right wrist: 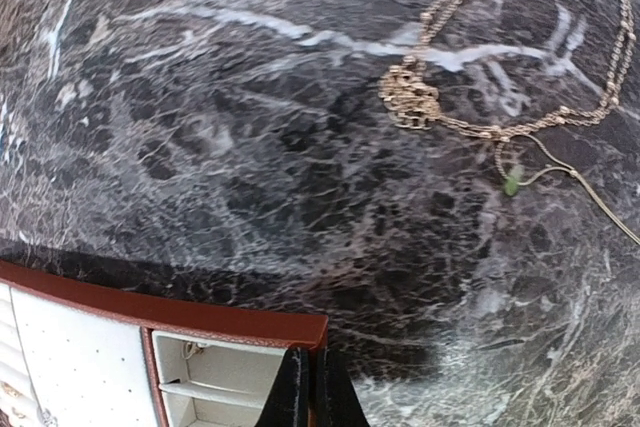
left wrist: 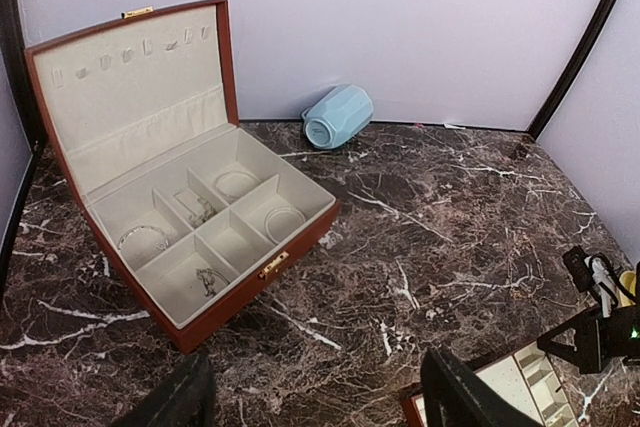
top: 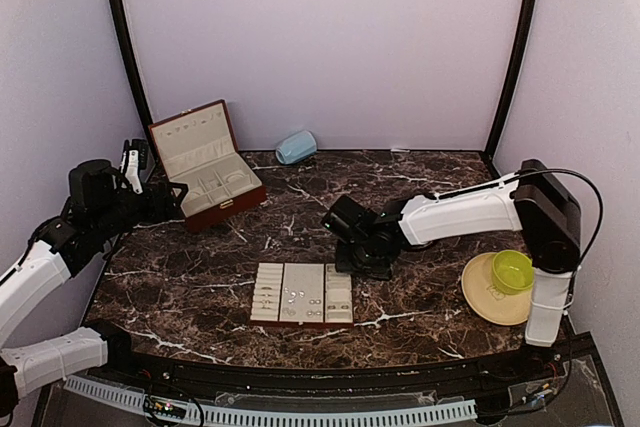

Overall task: Organize the mixed jewelry
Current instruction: Move to the center of the board in the compartment layer, then pick up the necklace from the center of the board.

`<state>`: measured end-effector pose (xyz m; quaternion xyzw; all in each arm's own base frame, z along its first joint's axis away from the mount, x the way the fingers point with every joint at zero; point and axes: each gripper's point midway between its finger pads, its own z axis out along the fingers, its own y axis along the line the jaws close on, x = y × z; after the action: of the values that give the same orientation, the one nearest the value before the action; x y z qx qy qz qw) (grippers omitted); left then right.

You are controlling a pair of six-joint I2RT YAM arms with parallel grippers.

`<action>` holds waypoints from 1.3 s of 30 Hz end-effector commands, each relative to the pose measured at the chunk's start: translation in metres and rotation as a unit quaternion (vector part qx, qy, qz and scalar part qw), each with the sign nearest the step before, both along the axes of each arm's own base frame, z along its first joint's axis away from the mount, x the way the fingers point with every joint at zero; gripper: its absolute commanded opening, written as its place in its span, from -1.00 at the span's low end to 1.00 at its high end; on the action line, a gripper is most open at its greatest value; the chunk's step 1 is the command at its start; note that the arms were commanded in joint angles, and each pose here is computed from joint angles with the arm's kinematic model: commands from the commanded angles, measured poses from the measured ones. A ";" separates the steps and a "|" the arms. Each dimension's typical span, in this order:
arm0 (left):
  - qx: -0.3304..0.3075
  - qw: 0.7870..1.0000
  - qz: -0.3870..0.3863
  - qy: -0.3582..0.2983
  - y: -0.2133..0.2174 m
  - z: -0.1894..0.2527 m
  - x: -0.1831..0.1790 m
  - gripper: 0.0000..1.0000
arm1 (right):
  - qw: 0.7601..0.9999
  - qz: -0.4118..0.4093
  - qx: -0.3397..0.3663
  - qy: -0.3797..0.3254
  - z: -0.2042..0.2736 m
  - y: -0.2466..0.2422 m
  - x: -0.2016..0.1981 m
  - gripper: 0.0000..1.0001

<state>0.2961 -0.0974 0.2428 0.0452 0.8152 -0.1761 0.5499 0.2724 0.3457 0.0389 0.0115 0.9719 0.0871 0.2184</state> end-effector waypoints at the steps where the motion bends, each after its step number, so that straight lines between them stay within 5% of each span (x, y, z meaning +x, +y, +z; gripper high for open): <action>1: 0.000 1.000 0.005 0.001 0.003 -0.004 -0.003 0.47 | 0.998 -0.055 0.005 -0.001 0.000 -0.019 0.005 -1.00; 4: 0.001 1.000 0.005 0.003 0.003 -0.005 -0.002 0.47 | 0.999 -0.050 0.007 -0.012 0.005 -0.018 0.007 -0.98; 7: 0.005 1.000 0.012 0.006 0.005 -0.007 -0.001 0.48 | 0.998 -0.038 0.023 -0.044 0.025 -0.017 0.014 -0.21; 11: 0.011 1.000 0.025 0.011 0.010 -0.011 0.002 0.56 | 0.994 -0.017 0.033 -0.104 0.062 -0.022 0.024 0.11; 22: 0.016 0.996 0.076 0.044 0.034 -0.023 0.023 0.85 | 0.985 -0.018 -0.019 -0.171 0.106 -0.092 0.053 0.22; 31: 0.063 0.988 0.130 -0.046 0.056 0.042 0.046 0.98 | 0.991 -0.080 -0.033 -0.103 0.070 -0.182 0.068 0.18; 39: 0.073 0.989 0.128 -0.014 0.060 0.031 0.066 0.98 | 0.989 -0.114 -0.077 -0.057 0.044 -0.205 0.075 0.04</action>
<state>0.3583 -0.0449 0.2766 -0.0134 0.8136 -0.0538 0.5788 0.3449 0.1400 0.0921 0.0979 0.9485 -0.0005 0.3012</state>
